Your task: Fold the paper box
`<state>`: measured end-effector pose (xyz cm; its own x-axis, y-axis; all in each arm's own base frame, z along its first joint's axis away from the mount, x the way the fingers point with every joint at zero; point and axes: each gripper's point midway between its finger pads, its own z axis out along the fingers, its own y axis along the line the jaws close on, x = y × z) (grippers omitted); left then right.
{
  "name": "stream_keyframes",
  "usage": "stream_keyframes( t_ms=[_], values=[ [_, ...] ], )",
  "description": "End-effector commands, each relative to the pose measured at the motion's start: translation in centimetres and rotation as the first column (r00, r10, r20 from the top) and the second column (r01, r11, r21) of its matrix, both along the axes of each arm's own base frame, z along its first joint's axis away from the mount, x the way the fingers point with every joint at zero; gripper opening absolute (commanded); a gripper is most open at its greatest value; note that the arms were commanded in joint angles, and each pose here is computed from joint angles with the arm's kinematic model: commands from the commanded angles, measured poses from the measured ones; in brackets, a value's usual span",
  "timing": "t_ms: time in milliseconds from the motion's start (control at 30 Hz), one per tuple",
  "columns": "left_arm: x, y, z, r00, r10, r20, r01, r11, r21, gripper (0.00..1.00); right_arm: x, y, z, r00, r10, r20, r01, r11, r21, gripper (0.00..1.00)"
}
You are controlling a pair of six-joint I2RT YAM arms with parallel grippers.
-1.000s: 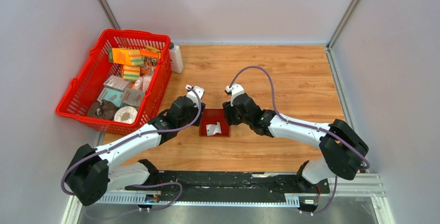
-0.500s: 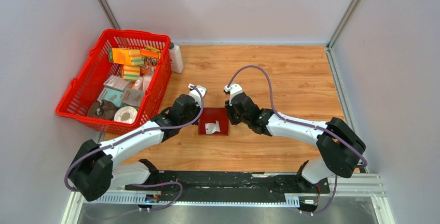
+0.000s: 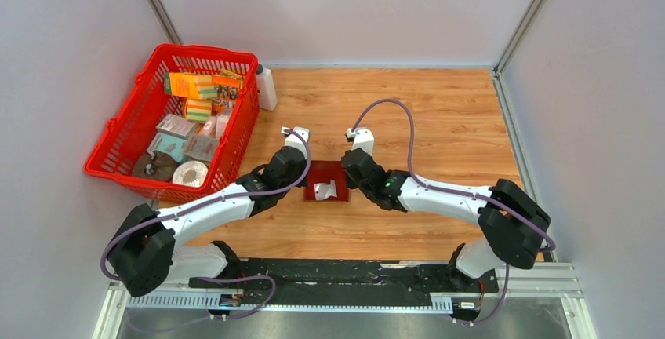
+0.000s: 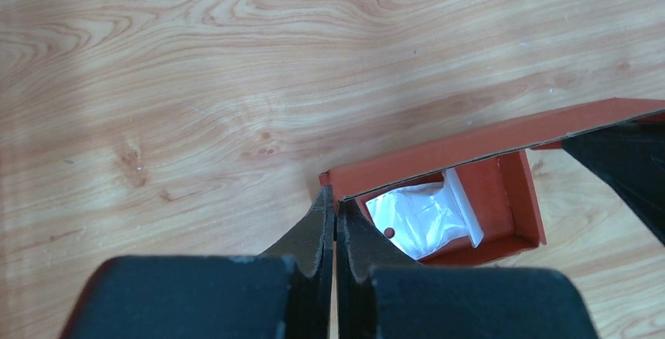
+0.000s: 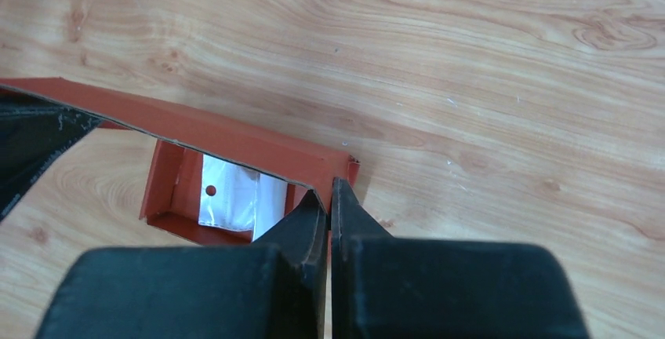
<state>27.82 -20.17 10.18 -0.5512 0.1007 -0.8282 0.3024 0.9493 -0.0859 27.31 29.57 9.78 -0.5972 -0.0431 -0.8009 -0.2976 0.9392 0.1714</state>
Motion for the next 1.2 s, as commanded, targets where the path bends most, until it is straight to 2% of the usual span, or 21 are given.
stream_keyframes(
  t_ms=[0,233,767,967,1033,1067,1167],
  values=[
    [1.1,-0.3,1.5,0.990,0.124,0.065,-0.122,0.992,-0.043,0.00,1.8,1.1,3.6,0.978,-0.183,0.101,0.165,0.972,0.166,0.00],
    [0.7,-0.8,0.9,0.977,0.195,0.090,-0.187,0.979,-0.082,0.00,0.7,1.0,1.2,0.963,-0.249,0.101,0.234,0.963,0.136,0.00],
    [-2.8,-1.1,-3.0,0.988,0.147,0.056,-0.142,0.986,-0.089,0.00,-2.3,-0.9,-1.3,0.931,-0.352,0.097,0.326,0.921,0.214,0.00],
    [-3.8,-0.7,-3.3,0.987,0.145,0.074,-0.136,0.985,-0.110,0.00,-3.5,-0.9,-0.5,0.913,-0.368,0.176,0.335,0.923,0.190,0.00],
    [-4.1,-0.4,-3.5,0.987,0.143,0.075,-0.135,0.985,-0.103,0.00,-3.5,-0.9,-0.1,0.912,-0.367,0.180,0.334,0.923,0.190,0.03],
    [-4.1,-0.4,-3.5,0.987,0.142,0.078,-0.133,0.986,-0.104,0.00,-3.6,-1.2,-0.1,0.913,-0.366,0.181,0.335,0.925,0.180,0.09],
    [-4.3,-0.1,-3.5,0.986,0.144,0.087,-0.135,0.986,-0.099,0.00,-3.9,-1.3,0.1,0.923,-0.341,0.179,0.318,0.937,0.147,0.15]
  ],
)
